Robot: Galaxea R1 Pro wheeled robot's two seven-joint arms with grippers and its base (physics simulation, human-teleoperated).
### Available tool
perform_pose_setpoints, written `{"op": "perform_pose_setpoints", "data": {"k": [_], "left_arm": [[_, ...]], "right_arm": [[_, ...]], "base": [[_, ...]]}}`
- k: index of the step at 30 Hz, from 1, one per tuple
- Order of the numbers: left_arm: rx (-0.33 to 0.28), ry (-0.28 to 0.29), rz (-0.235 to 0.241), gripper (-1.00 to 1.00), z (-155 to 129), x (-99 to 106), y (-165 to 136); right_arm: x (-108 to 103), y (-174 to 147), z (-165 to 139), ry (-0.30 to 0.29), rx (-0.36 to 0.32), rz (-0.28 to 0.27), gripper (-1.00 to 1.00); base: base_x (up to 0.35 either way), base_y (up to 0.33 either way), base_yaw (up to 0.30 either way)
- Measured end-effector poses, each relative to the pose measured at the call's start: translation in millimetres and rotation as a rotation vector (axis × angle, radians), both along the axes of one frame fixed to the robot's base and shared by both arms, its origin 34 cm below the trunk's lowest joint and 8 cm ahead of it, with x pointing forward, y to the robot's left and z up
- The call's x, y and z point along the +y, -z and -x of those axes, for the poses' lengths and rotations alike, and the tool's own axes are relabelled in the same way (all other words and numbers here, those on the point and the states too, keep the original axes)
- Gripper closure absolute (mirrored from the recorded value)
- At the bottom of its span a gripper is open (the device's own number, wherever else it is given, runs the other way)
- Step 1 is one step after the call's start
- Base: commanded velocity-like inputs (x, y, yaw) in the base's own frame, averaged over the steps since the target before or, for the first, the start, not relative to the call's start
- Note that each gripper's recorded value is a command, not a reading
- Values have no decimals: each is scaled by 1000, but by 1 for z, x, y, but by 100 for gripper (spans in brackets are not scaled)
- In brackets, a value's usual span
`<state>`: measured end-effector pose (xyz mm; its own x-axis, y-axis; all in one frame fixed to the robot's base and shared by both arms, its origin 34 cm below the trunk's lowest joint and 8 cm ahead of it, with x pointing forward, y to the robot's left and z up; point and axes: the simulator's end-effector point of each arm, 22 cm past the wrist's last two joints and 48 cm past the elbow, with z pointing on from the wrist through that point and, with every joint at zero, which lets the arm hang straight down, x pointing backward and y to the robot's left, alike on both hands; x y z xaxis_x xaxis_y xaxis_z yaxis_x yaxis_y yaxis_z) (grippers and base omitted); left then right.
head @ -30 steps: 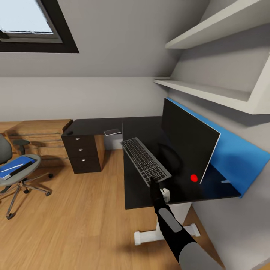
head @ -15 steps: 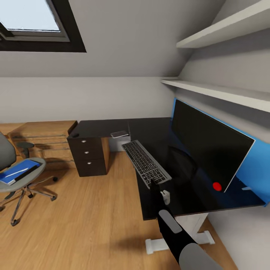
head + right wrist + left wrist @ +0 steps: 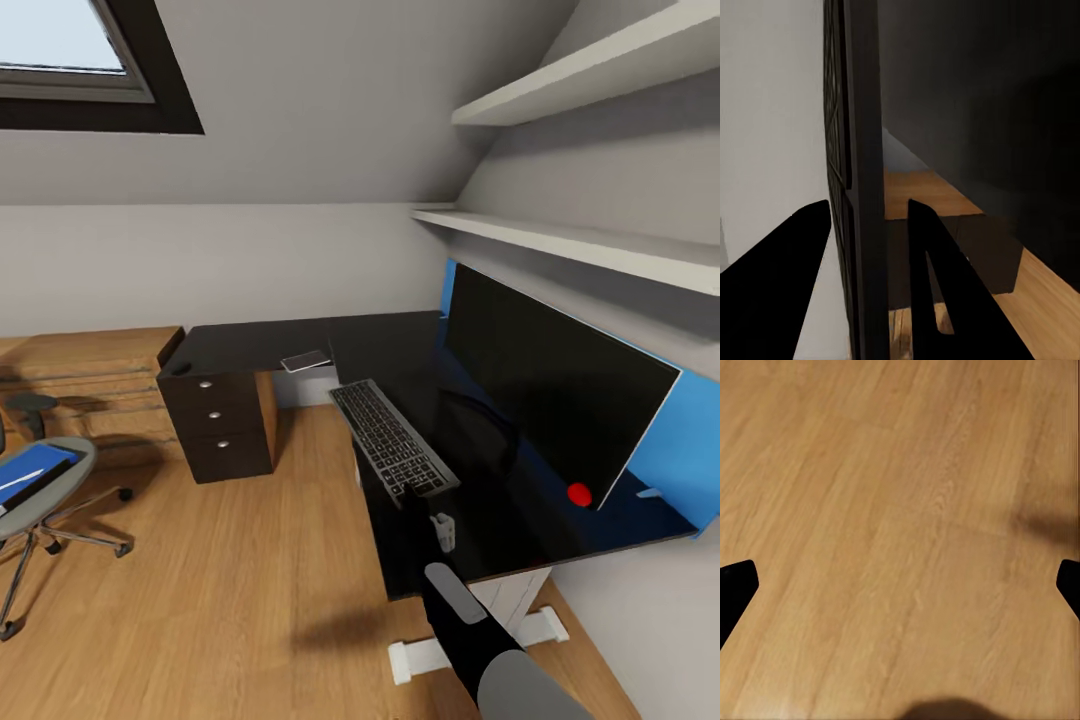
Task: In the bedroom, organize the workspace by keeping the computer under the desk, ensuring the monitor is on the desk, placing the keyboard on the desk next to the monitor, placing the mouse on the desk next to the keyboard, moving the folder from the swivel chair onto the desk next to the mouse, stacking the notebook on top of the folder with the pen on top of the notebook, and positioning the swivel chair next to the desk.
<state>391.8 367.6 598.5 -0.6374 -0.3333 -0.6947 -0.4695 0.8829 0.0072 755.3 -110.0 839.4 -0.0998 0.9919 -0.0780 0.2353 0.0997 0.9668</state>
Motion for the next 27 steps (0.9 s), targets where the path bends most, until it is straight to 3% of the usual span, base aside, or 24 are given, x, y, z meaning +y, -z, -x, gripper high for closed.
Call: {"op": "perform_pose_setpoints", "data": {"k": [11, 27], "left_arm": [[2, -1, 1, -100, 1, 0, 0], [9, -1, 1, -100, 3, 0, 2]], "right_arm": [[-3, -2, -1, 9, -2, -8, 100], [-2, 3, -1, 8, 6, -8, 100]], "base": [[80, 105, -31], [12, 14, -222]]}}
